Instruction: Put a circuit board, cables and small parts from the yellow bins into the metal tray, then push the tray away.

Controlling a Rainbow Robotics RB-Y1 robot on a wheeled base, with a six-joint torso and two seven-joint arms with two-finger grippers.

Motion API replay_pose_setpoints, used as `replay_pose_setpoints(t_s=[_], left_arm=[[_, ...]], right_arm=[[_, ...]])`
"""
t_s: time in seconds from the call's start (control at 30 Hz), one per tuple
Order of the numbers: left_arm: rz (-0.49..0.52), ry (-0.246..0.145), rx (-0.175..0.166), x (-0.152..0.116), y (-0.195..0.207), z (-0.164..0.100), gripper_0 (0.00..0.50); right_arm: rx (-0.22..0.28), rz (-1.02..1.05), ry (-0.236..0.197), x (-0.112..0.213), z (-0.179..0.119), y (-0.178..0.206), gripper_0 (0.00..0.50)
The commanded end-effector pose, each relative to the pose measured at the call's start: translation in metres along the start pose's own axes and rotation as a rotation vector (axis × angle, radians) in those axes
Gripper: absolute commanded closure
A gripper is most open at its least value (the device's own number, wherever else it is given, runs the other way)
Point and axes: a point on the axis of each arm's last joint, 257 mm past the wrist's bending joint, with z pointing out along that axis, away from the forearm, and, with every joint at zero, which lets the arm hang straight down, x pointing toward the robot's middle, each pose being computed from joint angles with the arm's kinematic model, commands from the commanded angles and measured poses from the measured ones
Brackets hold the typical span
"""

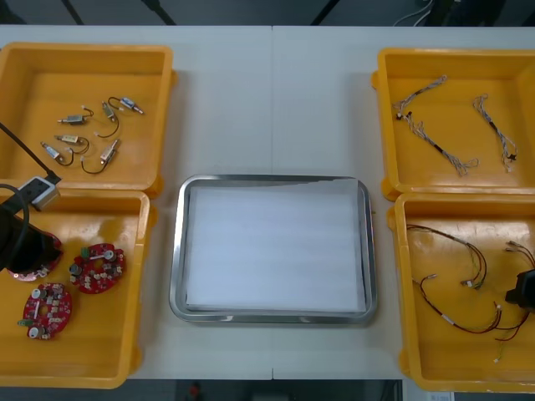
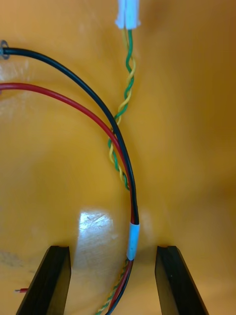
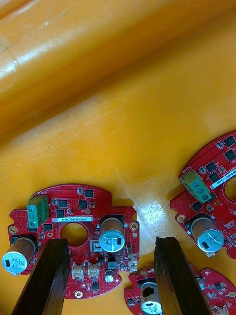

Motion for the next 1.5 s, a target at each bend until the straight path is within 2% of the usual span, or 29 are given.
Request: replay_pose_setpoints(t_s=[0.03,0.07,0.1,0.13,0.17,0.2,0.43,0.63,0.7,0.87,1.23,1.5], left_arm=[[0.104,0.023,-0.027,0.011,0.009,0.001,0.0],[0.113,0.023,-0.032,0.011,0.009,0.002,0.0],[0.113,0.023,-0.032,0.011,0.009,0.002,0.0],[0.121,0.022,-0.036,0.012,0.009,0.004,0.0],[0.121,0.022,-0.036,0.012,0.009,0.004,0.0],[0.129,0.017,-0.036,0.012,0.008,0.005,0.0],[0.157,0.0,-0.04,0.008,0.004,0.012,0.0],[0.175,0.0,-0.051,0.009,0.006,0.014,0.0],[0.19,-0.002,-0.065,0.008,0.009,0.014,0.0],[0.2,-0.008,-0.071,0.006,0.008,0.016,0.0],[0.213,-0.022,-0.067,0.002,0.004,0.019,0.0],[0.223,-0.018,-0.058,0.004,0.001,0.02,0.0]], right_arm=[[0.001,0.03,0.02,0.018,0.009,-0.003,0.139],[0.003,0.03,0.02,0.018,0.01,-0.003,0.35],[0.003,0.03,0.02,0.018,0.01,-0.003,0.35],[0.004,0.028,0.019,0.018,0.01,-0.004,0.478],[0.004,0.028,0.019,0.018,0.01,-0.004,0.478],[0.006,0.026,0.019,0.018,0.01,-0.004,0.5],[0.001,0.014,0.007,0.014,0.009,-0.002,0.5],[-0.007,-0.004,-0.025,-0.005,-0.004,0.001,0.5],[-0.006,-0.014,-0.037,-0.014,-0.015,0.002,0.5],[0.005,-0.034,-0.033,-0.021,-0.039,0.003,0.5],[0.023,-0.118,-0.06,-0.034,-0.093,0.013,0.5],[0.039,-0.25,-0.098,-0.043,-0.133,0.034,0.5]])
